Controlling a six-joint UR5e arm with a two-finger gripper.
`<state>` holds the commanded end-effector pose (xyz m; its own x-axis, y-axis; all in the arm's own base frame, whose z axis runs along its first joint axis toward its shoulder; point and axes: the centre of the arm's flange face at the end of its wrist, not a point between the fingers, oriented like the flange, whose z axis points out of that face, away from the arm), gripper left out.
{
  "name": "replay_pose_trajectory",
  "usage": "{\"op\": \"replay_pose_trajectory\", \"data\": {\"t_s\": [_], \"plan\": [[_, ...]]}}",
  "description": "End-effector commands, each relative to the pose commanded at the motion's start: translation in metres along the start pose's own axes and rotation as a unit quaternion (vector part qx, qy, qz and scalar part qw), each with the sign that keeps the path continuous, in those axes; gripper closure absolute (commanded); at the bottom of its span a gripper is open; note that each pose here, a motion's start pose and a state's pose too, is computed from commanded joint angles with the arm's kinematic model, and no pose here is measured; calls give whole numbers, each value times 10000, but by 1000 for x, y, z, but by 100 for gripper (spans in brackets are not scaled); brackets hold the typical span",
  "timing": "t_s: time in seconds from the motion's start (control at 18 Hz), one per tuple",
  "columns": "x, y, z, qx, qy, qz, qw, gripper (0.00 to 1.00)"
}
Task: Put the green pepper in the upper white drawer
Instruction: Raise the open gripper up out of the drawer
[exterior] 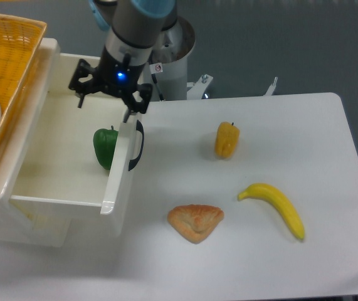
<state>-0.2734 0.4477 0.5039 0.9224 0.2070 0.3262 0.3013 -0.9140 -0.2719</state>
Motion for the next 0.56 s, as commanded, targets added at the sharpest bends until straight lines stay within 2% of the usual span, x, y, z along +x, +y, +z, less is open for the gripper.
{"op": "replay_pose_trajectory", "data": {"t_s": [0.17,0.39,0.56], "plan": [[-33,9,-8,-9,-130,126,9998,0],[-67,23,-19,-205,-478,258,9983,0],[-85,34,-22,-275,-552,262,9978,0]]}}
